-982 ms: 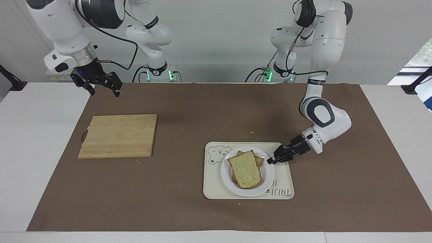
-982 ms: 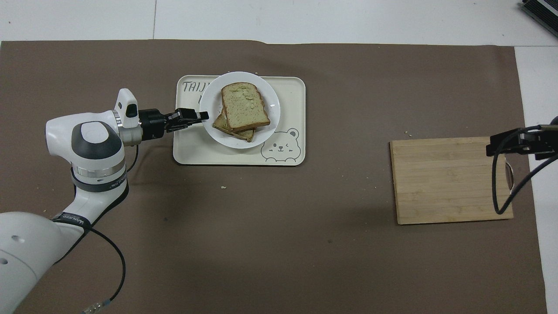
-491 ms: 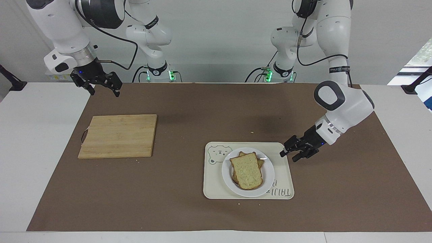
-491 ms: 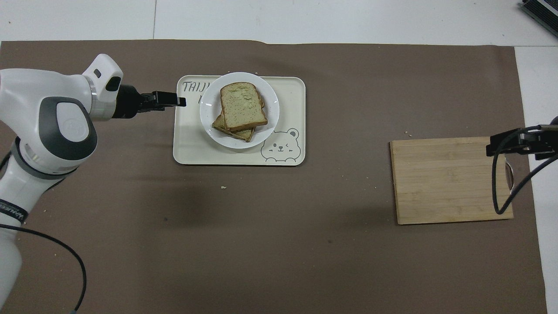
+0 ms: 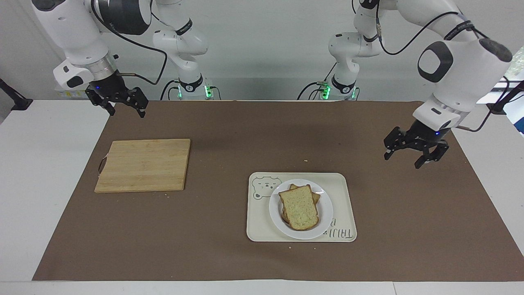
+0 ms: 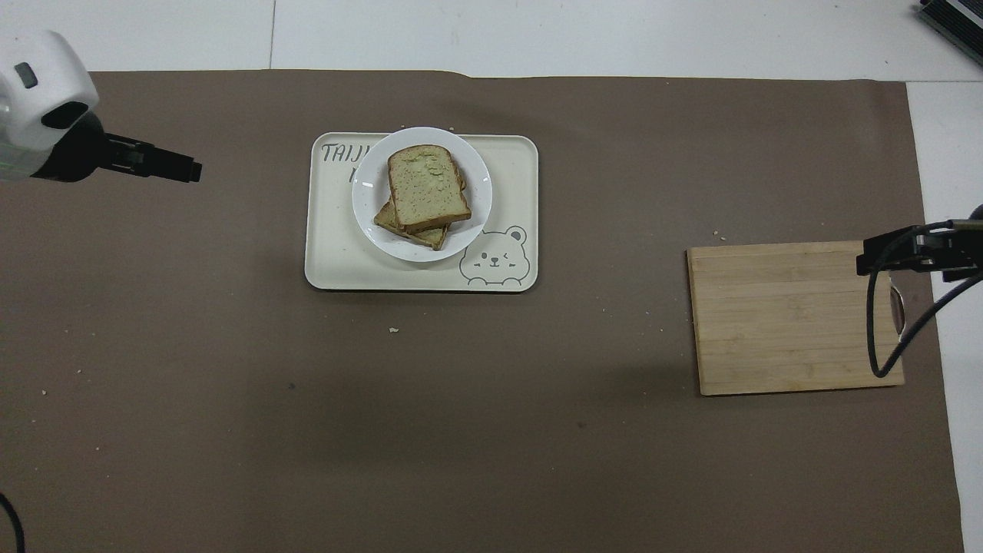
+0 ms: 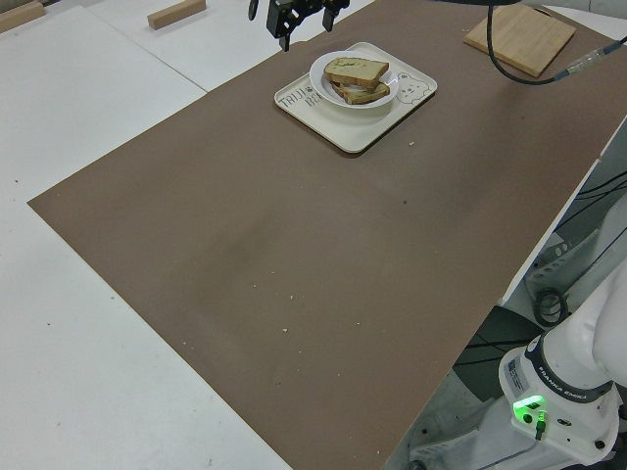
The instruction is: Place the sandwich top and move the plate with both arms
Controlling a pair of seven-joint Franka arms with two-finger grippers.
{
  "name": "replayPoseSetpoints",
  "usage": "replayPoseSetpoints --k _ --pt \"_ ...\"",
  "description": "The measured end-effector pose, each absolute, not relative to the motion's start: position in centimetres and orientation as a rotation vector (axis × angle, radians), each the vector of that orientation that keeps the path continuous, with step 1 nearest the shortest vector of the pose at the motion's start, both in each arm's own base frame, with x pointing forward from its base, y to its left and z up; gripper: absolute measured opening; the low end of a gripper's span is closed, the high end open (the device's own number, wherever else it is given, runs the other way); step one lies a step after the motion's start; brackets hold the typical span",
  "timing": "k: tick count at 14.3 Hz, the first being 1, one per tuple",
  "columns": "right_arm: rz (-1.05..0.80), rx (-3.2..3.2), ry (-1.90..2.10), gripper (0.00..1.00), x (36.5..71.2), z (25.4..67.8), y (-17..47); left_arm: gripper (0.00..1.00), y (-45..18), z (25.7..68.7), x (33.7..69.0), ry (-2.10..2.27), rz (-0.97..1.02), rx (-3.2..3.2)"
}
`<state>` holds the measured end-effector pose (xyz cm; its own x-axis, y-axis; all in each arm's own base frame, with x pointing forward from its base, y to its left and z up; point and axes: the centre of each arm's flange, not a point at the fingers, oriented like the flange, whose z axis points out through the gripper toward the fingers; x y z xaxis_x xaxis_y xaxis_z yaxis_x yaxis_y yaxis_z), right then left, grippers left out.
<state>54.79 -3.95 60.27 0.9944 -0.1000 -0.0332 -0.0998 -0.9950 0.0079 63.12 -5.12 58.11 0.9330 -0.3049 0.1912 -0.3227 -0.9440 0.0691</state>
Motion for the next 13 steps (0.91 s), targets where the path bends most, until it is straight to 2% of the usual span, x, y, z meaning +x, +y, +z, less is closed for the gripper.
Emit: replayPoseSetpoints --k 4,8,10,13 --pt "-0.053 3.131 -0.157 1.00 54.8 60.3 -3.9 1.00 -4.1 63.0 60.5 -0.536 0.152 3.096" --pt "-0.052 3.131 -0.157 1.00 54.8 60.3 -3.9 1.00 -3.8 68.4 54.8 -0.516 0.047 3.112" --pt "-0.052 3.131 -0.157 1.00 54.8 60.3 -3.9 1.00 -3.7 69.3 53.1 -0.470 0.018 3.120" --pt "-0.052 3.131 -0.157 1.00 54.8 60.3 -3.9 1.00 -3.9 68.7 52.7 -0.382 -0.026 3.131"
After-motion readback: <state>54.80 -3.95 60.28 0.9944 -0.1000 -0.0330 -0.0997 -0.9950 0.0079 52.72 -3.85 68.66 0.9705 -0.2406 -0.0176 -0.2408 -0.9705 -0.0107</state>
